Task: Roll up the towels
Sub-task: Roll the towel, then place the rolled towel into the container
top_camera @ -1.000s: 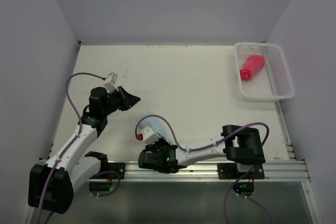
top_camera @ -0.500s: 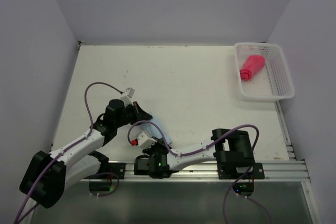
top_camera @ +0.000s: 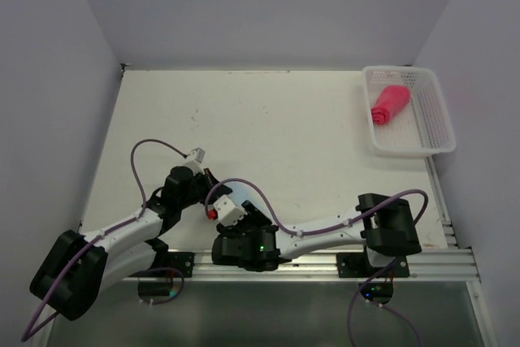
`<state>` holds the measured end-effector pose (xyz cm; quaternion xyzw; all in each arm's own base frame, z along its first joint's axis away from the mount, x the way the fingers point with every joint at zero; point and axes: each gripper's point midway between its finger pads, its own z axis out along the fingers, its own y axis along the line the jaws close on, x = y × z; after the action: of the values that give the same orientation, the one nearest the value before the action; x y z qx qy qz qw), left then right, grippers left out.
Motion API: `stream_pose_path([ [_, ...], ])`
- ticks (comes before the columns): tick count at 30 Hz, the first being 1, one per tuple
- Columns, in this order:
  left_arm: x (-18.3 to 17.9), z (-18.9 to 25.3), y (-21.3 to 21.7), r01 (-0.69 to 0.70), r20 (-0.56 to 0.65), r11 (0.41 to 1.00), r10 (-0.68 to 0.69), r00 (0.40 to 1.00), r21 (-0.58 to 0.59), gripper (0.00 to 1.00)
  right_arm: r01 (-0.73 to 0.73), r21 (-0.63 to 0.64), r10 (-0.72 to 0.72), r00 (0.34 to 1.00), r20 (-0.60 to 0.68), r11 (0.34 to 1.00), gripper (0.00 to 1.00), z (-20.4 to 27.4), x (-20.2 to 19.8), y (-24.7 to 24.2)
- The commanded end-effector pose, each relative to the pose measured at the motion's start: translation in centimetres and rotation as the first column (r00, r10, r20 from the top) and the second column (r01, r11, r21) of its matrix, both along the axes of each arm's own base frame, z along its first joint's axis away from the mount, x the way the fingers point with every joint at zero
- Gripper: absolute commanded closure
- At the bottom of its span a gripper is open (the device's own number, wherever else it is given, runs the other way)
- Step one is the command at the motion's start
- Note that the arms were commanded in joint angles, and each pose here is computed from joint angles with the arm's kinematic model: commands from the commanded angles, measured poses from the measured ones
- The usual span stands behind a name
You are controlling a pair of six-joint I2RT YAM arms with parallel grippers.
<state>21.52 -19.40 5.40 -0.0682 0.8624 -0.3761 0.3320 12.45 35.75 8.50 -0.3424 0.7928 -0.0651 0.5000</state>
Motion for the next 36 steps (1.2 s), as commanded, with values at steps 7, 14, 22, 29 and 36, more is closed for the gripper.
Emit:
stream_pose_path([
  [7,-0.5,-2.1,1.8,-0.048,-0.005,0.996,0.049,0.999,0.081,1.00,-0.015,0.432,0.155,0.944,-0.291,0.902,0.16,5.3,0.7,1.3],
  [14,-0.8,-2.6,2.0,-0.046,-0.006,0.995,0.047,0.999,0.091,1.00,0.083,0.486,0.188,0.855,-0.484,0.870,0.01,2.7,2.8,0.9],
  [22,-1.6,-3.4,2.2,-0.038,-0.020,0.995,0.040,0.999,0.089,1.00,0.129,0.496,0.242,0.751,-0.614,0.859,0.01,-2.3,2.4,1.1],
  [29,-2.0,-3.7,2.5,-0.040,-0.020,0.995,0.042,0.999,0.095,1.00,0.133,0.448,0.218,0.730,-0.647,0.884,0.02,-4.8,2.1,1.1],
  [36,-1.8,-3.7,2.8,-0.063,-0.004,0.994,0.063,0.998,0.094,1.00,0.111,0.377,0.154,0.780,-0.606,0.920,0.17,-6.0,2.8,0.1],
])
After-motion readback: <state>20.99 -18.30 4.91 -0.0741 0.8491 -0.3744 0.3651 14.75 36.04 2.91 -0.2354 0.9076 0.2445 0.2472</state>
